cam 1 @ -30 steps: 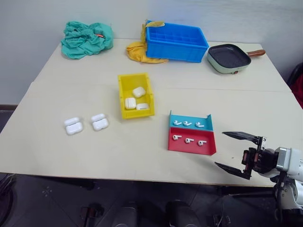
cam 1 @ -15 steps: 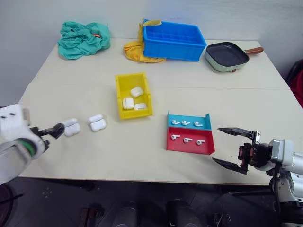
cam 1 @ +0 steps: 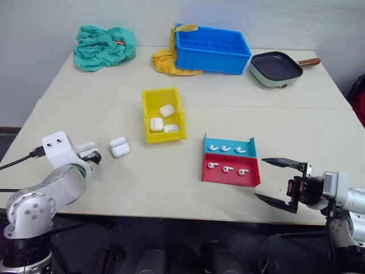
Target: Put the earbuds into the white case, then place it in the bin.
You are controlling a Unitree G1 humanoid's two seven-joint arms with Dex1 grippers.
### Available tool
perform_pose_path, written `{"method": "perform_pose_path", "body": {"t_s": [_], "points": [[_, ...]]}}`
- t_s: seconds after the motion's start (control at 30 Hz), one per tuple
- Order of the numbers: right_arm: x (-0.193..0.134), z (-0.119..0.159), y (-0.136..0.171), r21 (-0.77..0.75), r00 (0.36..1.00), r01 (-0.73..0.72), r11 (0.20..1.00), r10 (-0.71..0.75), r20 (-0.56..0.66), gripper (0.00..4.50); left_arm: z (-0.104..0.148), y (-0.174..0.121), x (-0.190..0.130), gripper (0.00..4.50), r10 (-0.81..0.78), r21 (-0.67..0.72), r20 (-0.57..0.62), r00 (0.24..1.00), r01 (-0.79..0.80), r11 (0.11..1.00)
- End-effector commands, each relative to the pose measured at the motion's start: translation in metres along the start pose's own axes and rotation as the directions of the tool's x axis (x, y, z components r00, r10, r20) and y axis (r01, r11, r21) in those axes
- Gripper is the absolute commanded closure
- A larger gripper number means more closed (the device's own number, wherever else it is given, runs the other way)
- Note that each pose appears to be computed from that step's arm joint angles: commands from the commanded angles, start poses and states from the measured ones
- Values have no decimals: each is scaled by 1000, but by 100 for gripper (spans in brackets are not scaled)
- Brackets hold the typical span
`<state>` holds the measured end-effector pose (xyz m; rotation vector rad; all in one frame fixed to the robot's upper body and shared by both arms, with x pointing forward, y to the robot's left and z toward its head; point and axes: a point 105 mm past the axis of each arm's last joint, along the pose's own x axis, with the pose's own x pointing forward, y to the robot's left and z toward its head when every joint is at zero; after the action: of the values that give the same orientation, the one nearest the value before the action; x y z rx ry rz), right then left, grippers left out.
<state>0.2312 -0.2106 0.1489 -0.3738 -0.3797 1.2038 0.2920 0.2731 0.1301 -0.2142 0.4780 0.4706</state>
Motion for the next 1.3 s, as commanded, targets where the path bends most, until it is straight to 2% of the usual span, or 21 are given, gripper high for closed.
{"method": "perform_pose_path", "body": {"t_s": [0.03, 0.53, 1.17, 1.2, 1.3], "points": [[-6, 9, -1, -39, 1000, 18, 999, -17, 16, 0, 8, -4, 4, 3, 6, 12, 43, 999, -7, 1000], [-3, 15, 6, -44, 999, 33, 998, -32, 21, 0, 11, -16, 29, 3, 33, 18, 42, 999, -34, 999], [9, 22, 1, -61, 998, 62, 996, -61, 23, 0, 3, -18, 37, 3, 27, 45, 15, 1000, -27, 999], [9, 22, 1, -62, 998, 64, 996, -62, 23, 0, 4, -18, 37, 42, 25, 45, 20, 999, -26, 999], [9, 21, 1, -63, 997, 70, 996, -68, 21, 0, 3, -17, 38, 122, 30, 55, 15, 999, -31, 998]]}}
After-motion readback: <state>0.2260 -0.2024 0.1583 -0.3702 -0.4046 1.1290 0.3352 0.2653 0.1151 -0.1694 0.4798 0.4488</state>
